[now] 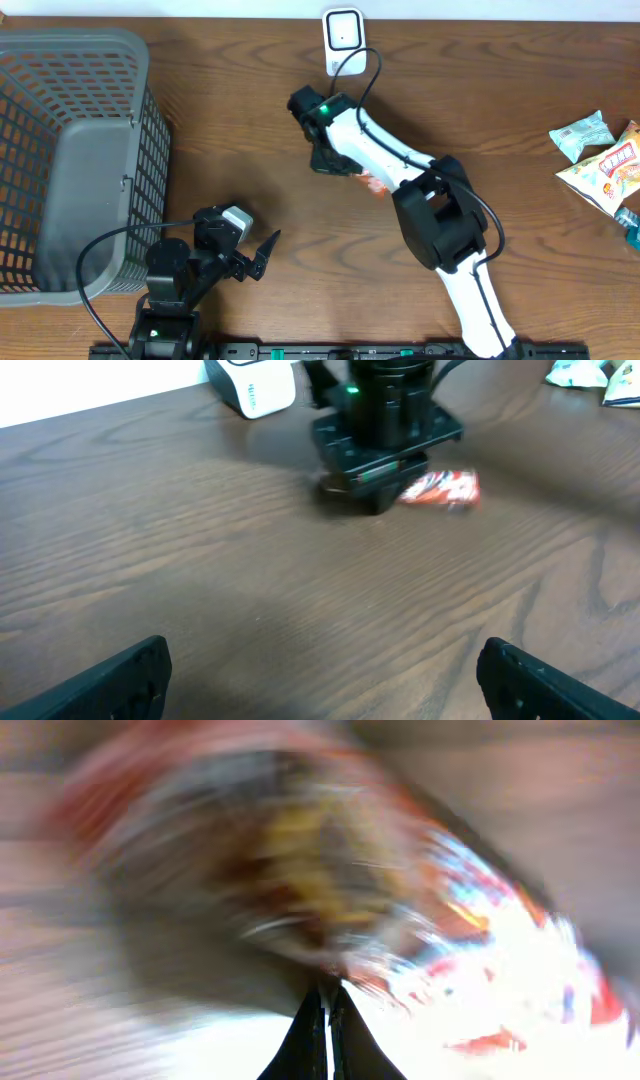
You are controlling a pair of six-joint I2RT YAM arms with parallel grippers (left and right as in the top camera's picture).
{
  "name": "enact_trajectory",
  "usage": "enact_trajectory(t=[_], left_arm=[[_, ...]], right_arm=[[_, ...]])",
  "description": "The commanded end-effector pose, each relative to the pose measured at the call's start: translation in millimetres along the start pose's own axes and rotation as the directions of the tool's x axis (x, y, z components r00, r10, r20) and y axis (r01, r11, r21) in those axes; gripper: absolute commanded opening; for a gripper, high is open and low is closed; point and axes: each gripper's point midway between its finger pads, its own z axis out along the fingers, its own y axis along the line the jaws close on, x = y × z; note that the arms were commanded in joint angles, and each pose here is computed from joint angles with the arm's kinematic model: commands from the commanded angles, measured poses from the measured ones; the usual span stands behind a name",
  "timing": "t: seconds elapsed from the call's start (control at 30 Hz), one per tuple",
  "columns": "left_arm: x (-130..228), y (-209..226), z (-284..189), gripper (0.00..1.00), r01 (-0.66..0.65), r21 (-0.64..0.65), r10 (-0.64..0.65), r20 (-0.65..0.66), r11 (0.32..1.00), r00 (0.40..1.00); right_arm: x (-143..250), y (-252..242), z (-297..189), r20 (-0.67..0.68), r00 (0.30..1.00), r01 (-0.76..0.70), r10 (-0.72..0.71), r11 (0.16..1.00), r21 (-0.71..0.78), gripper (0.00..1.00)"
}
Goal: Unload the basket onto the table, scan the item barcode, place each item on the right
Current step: 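Reach the right gripper back to the red chocolate bar, then grasp the red chocolate bar with the right gripper and lift it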
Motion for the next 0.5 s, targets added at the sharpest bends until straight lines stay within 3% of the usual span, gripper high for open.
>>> enact_trajectory(t=[0.0, 0.2, 0.47], left_arm=[[0.0, 1.6, -0.3, 0.98, 0.008, -0.008, -0.008, 0.003, 1.000, 1.000], [0.0, 1.6, -0.3, 0.98, 0.008, -0.008, -0.008, 0.003, 1.000, 1.000], [0.0, 1.6, -0.3, 0.98, 0.008, -0.008, -0.008, 0.003, 1.000, 1.000]], right_arm=[[5.1, -37.5, 20.6, -0.031, 0.999, -0.035, 0.040, 0.988, 0.153, 0.01], [7.6, -48.6, 3.3, -0.045, 0.999, -0.021, 0.029, 0.985, 0.169, 0.02], [0.6, -34.3, -59.0, 0.020, 0.997, 0.071, -0.071, 0.997, 0.004, 0.01]])
